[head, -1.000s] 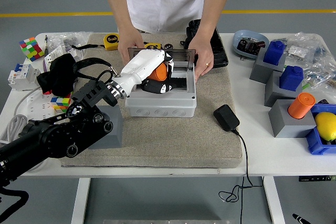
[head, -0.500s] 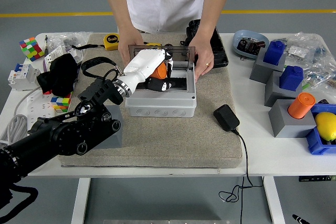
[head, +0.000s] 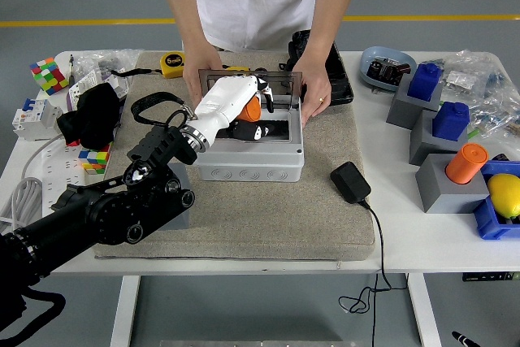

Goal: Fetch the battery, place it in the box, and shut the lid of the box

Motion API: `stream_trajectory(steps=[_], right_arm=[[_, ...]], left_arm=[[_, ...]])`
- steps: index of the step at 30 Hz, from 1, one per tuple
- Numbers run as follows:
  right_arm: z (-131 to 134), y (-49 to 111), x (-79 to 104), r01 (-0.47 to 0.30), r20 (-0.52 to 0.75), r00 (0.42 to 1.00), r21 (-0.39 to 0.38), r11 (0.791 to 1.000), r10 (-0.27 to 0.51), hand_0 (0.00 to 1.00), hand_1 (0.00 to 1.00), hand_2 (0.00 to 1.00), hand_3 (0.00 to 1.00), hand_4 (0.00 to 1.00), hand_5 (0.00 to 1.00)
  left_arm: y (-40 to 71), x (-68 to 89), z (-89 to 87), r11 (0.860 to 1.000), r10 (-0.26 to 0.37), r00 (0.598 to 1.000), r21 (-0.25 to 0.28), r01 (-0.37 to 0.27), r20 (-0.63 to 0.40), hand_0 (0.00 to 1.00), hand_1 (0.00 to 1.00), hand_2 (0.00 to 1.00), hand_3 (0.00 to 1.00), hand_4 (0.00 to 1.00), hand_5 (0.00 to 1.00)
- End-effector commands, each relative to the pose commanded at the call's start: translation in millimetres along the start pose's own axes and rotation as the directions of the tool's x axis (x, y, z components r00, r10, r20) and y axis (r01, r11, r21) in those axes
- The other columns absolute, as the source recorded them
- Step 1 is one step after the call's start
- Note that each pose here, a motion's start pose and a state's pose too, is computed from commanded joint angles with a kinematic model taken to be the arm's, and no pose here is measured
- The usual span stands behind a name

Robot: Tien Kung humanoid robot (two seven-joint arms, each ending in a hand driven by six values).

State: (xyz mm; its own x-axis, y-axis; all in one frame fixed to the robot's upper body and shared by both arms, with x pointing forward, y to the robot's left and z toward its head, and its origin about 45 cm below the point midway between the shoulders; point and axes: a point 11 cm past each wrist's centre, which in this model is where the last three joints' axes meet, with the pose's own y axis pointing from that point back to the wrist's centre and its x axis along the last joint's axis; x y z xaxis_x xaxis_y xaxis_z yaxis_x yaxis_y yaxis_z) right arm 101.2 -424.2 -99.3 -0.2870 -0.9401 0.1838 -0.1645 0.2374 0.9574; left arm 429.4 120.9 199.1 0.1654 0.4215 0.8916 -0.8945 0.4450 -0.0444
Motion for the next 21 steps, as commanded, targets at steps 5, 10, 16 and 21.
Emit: stream_trajectory(steps=[5,10,16,21], right_arm=[[0.5,0.0,-0.1,0.001,-0.001,1.000,-0.001,1.000,-0.001,0.652,0.672,0.690,0.580,0.951,0.556],[0.1,0.0,-0.5,0.001,-0.002,1.000,0.001,1.000,-0.001,0.652,0.672,0.690,0.580,0.950,0.557],[-0.2,0.0,-0.6,0.002,-0.002,1.000,0.001,1.000,-0.002,0.652,0.672,0.690,0.580,0.950,0.557],[-0.5,0.0,-0.6,0.002,0.000,1.000,0.002,1.000,-0.002,0.652,0.672,0.690,0.580,0.950,0.557]], left_arm=[[0.3,-0.9,0.0,1.000,-0.001,1.000,-0.002,0.001,0.000,0.128,0.249,0.298,0.512,0.897,0.002],[1.3,-3.1,-2.4,1.000,-0.010,1.000,0.006,0.010,0.001,0.177,0.332,0.375,0.548,0.922,0.002],[2.2,-3.0,-2.6,1.000,0.000,1.000,-0.004,0.000,0.004,0.309,0.471,0.462,0.578,0.993,0.002],[2.7,-2.0,-1.4,1.000,0.012,1.000,-0.022,-0.012,-0.003,0.309,0.471,0.462,0.578,0.993,0.002]])
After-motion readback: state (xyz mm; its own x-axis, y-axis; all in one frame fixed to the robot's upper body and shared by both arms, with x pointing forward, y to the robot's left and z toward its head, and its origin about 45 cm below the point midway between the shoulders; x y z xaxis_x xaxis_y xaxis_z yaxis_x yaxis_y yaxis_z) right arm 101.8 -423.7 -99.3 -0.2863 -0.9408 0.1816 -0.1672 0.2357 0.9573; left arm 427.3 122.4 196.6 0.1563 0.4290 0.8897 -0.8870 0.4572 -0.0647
